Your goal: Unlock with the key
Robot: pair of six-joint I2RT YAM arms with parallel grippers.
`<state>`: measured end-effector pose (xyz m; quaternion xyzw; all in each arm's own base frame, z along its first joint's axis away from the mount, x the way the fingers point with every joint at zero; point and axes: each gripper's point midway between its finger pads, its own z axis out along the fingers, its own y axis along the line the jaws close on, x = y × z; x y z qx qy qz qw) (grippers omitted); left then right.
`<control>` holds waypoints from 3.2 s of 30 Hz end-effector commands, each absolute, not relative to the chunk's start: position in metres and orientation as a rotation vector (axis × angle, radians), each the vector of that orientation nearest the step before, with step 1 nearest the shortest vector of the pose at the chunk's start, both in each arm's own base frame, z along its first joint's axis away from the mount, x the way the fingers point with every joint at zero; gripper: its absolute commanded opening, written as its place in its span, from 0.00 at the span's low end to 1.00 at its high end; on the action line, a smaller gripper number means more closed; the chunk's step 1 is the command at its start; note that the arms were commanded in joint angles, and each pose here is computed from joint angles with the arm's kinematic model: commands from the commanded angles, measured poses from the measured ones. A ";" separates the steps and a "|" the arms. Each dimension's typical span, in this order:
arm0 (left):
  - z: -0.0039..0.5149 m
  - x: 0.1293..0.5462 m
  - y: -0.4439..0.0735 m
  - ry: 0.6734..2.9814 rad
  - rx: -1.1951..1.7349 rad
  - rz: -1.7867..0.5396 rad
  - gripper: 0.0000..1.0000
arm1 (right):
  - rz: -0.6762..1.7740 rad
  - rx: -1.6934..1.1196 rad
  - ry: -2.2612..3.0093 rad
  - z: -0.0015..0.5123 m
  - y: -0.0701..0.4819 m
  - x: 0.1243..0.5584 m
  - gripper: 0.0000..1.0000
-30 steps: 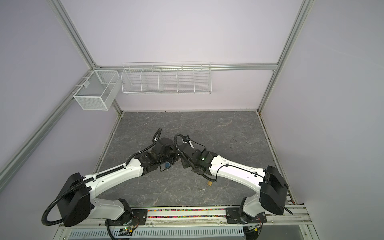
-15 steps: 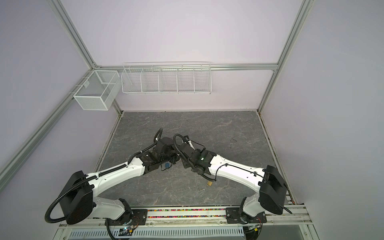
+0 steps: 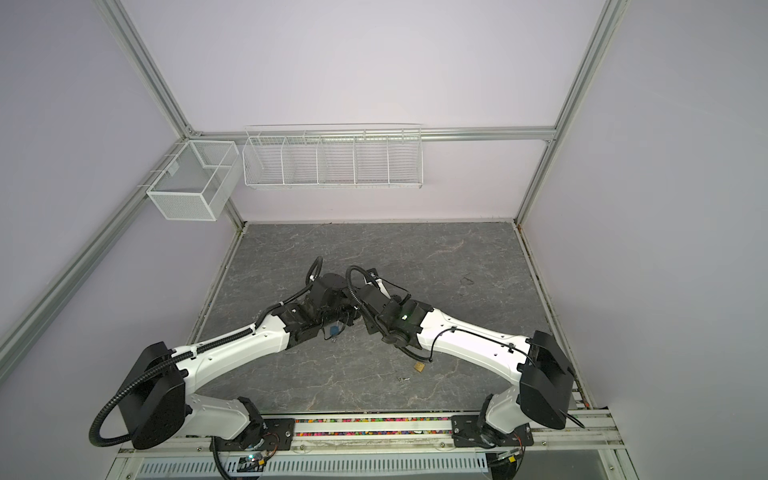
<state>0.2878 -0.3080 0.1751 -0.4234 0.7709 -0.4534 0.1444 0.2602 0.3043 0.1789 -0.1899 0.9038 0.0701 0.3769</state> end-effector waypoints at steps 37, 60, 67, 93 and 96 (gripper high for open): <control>0.231 0.256 -0.310 2.192 -0.997 -1.196 0.00 | 0.599 -0.190 2.205 0.237 0.340 0.267 0.07; 0.201 0.260 -0.317 2.278 -0.973 -1.169 0.00 | 0.797 -0.410 2.053 0.284 0.354 0.247 0.07; 0.198 0.263 -0.318 2.272 -0.995 -1.191 0.00 | 0.729 -0.377 2.142 0.266 0.345 0.250 0.07; 0.244 0.253 -0.322 2.201 -0.896 -1.290 0.00 | 0.719 -0.256 2.216 0.257 0.345 0.270 0.07; 0.248 0.251 -0.325 2.198 -0.888 -1.307 0.00 | 0.696 -0.276 2.182 0.253 0.348 0.272 0.07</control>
